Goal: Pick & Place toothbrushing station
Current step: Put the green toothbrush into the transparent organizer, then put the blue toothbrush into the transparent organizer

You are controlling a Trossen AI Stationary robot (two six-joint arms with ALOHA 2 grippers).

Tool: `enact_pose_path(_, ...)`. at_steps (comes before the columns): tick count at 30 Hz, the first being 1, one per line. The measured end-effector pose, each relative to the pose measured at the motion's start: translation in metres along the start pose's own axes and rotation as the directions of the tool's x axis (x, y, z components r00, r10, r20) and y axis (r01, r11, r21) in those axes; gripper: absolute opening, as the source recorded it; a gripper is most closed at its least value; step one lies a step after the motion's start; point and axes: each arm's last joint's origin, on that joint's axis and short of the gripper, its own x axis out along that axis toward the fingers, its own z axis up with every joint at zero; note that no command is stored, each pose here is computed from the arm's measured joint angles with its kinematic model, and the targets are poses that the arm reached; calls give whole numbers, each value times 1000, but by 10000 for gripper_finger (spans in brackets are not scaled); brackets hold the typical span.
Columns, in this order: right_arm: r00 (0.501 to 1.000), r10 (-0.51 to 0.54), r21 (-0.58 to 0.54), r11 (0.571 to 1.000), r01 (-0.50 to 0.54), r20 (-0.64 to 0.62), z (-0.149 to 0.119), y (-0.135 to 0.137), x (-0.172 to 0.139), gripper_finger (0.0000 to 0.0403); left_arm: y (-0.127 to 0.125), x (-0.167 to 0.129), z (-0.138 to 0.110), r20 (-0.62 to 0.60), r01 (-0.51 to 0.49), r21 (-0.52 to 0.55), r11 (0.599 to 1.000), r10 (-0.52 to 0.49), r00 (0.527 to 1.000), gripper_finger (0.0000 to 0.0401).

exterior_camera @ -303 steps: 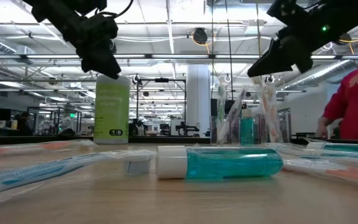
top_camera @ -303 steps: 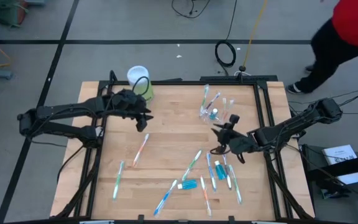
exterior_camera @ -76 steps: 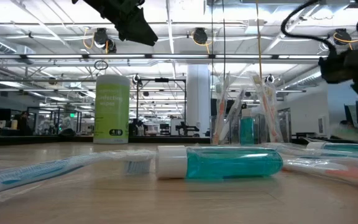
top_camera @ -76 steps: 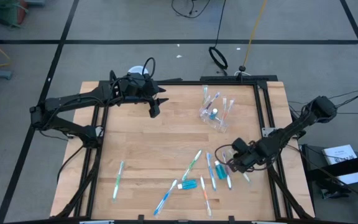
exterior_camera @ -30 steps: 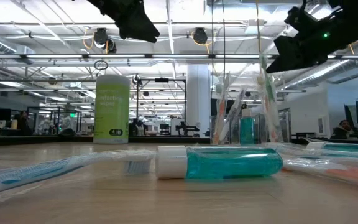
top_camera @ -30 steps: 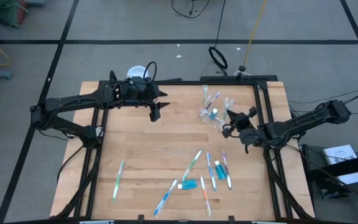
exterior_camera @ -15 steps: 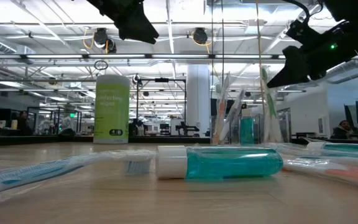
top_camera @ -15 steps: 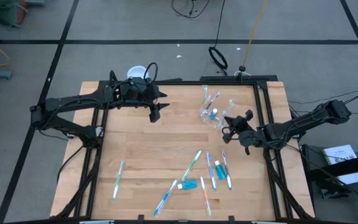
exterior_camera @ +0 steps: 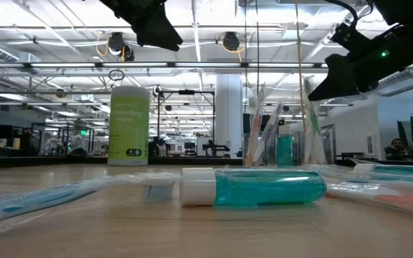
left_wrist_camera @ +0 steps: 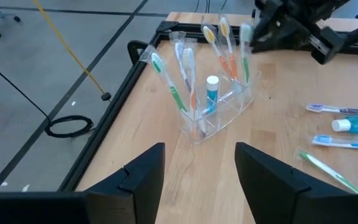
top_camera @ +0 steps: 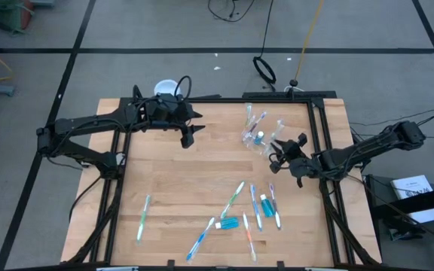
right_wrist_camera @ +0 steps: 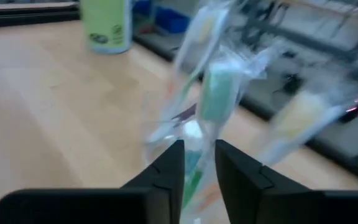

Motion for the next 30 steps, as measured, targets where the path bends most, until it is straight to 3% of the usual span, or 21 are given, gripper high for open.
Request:
enact_pose_path(6,975,-189,-8,982,191,117,10,-11,-6,96,-1,0,-6,-62,5,-14,1000,-6,998,192)
enact_pose_path(14,944,-231,74,973,219,236,42,-23,-20,90,-2,-2,-17,-176,9,-52,999,-18,984,191)
enact_pose_path(20,898,-213,297,950,98,385,80,-32,-35,89,-7,-3,-23,-245,15,-92,996,-37,969,191)
enact_pose_path(27,848,41,167,974,-151,529,87,-24,-37,89,-27,-11,-40,-431,29,-159,987,-96,897,191)
enact_pose_path(30,817,74,152,969,-194,572,90,-22,-35,89,-40,-15,-45,-479,14,-222,975,-122,869,191)
